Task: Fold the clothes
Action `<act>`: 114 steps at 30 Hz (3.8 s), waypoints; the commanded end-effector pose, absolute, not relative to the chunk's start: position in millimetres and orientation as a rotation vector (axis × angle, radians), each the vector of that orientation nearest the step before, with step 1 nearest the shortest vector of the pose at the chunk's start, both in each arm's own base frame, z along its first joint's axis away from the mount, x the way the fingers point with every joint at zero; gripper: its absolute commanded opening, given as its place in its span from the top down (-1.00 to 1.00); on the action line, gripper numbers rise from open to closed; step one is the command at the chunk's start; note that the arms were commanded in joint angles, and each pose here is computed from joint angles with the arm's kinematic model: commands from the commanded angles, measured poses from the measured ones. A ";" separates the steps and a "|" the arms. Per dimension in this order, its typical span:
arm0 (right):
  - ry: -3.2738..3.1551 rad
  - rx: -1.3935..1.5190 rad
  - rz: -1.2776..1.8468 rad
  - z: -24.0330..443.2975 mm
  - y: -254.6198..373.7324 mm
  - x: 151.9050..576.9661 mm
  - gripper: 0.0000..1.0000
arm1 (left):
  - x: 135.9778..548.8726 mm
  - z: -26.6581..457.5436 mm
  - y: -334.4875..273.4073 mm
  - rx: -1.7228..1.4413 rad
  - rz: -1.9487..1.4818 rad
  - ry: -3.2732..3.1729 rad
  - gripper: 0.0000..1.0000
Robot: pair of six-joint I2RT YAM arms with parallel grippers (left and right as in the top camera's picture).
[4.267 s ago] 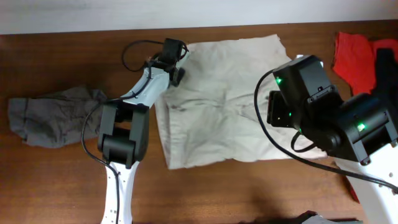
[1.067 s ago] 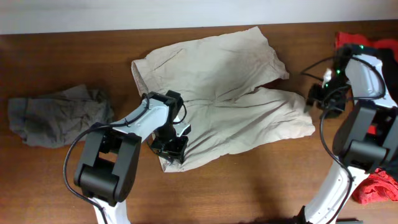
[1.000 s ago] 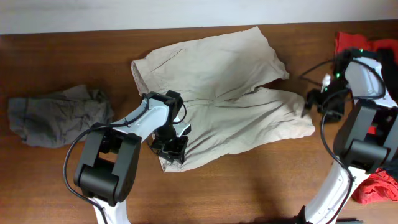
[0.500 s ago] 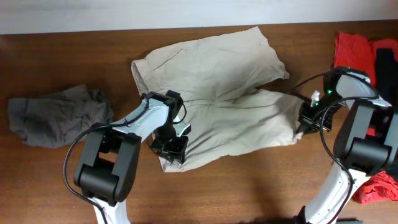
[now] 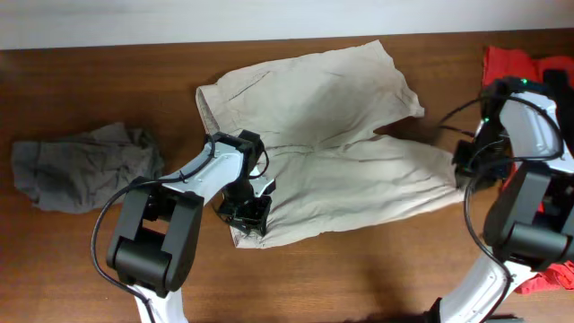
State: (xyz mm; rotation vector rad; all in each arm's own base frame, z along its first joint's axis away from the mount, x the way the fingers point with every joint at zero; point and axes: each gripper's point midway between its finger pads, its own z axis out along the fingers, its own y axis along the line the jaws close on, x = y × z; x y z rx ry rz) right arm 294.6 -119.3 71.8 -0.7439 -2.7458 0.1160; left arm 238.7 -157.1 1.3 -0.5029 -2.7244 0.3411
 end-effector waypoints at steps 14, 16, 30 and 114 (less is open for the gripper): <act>-3.215 -0.567 -0.316 181.5 -65.7 327.1 0.05 | 288.9 119.1 -129.7 -0.531 0.179 -3.071 0.46; -3.371 -0.521 -0.359 224.0 -51.5 323.0 -0.03 | 296.4 164.0 -115.0 -0.479 0.095 -3.270 0.46; -4.060 0.067 -0.528 395.2 33.1 242.8 -0.91 | 233.5 326.6 -57.2 -0.337 0.066 -3.924 -0.98; -3.073 -0.953 -0.383 126.3 31.0 218.2 -0.98 | 201.7 -8.2 -102.5 0.415 0.327 -2.880 -0.98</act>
